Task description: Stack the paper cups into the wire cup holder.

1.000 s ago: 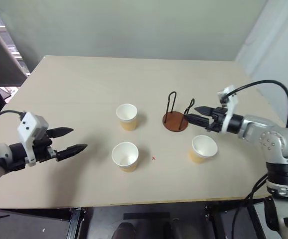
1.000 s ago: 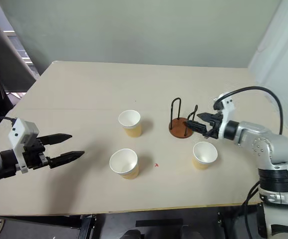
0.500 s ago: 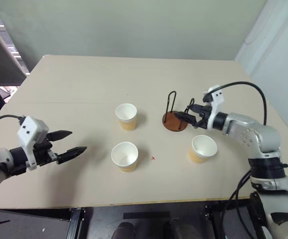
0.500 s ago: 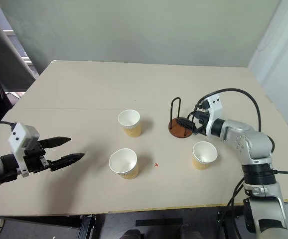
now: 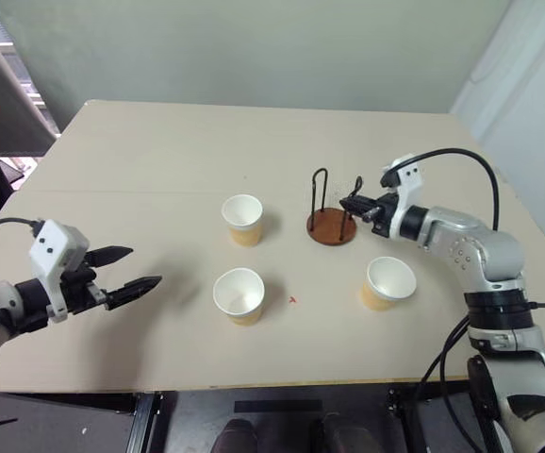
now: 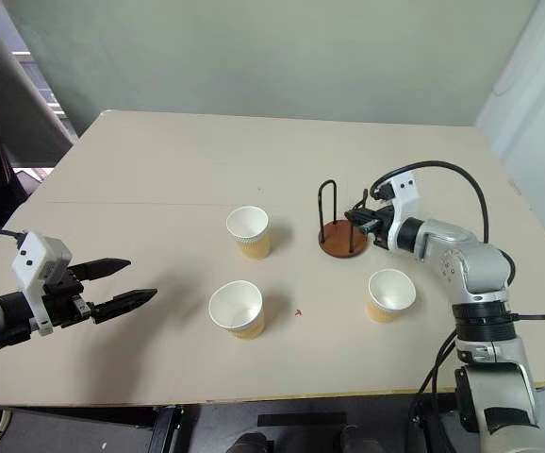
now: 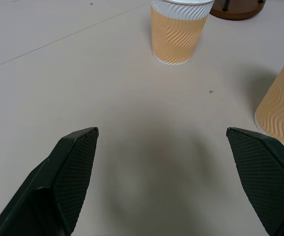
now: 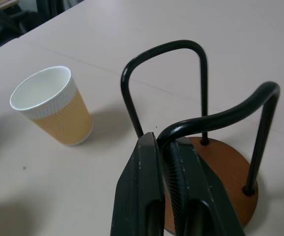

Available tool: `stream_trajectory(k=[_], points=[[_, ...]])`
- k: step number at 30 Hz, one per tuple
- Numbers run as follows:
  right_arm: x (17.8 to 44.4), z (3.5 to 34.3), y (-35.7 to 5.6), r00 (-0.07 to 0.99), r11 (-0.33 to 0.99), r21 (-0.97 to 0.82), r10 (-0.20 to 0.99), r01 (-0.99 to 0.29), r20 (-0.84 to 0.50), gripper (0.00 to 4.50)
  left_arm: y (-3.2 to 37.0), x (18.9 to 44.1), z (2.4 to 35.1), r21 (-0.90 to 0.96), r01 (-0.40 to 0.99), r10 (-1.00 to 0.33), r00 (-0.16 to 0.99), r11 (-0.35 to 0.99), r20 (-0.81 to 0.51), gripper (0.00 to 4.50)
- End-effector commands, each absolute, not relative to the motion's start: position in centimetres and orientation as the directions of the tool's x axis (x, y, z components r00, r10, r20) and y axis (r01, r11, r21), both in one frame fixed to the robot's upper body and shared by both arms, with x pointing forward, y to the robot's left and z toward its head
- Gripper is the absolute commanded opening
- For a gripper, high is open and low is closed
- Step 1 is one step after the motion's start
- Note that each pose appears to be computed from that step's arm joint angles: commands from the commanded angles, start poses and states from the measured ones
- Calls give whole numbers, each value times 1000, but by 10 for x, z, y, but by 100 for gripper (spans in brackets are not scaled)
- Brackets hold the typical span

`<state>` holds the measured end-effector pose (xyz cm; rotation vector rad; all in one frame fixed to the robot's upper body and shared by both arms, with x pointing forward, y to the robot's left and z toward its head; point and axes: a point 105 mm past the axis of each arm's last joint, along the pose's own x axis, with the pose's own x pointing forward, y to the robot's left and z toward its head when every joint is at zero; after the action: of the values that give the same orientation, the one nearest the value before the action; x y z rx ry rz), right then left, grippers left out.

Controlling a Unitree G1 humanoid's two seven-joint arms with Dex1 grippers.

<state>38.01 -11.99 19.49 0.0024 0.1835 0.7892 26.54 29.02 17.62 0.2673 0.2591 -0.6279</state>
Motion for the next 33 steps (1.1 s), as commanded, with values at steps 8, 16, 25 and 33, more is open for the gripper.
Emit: stream_trajectory(k=[8, 16, 25, 33], points=[[315, 206, -110, 412, 424, 28, 892, -905, -183, 2, 286, 267, 193, 219, 620, -558, 779, 754, -285, 450], [276, 186, -97, 273, 296, 46, 924, -954, -269, 2, 282, 269, 194, 220, 640, -576, 764, 737, -291, 450], [262, 176, -78, 270, 293, 41, 920, -955, -284, 2, 225, 249, 217, 211, 832, -781, 555, 513, -288, 450], [248, 173, -71, 208, 241, 92, 939, -966, -274, 2, 195, 229, 228, 197, 927, -856, 371, 318, -362, 450]])
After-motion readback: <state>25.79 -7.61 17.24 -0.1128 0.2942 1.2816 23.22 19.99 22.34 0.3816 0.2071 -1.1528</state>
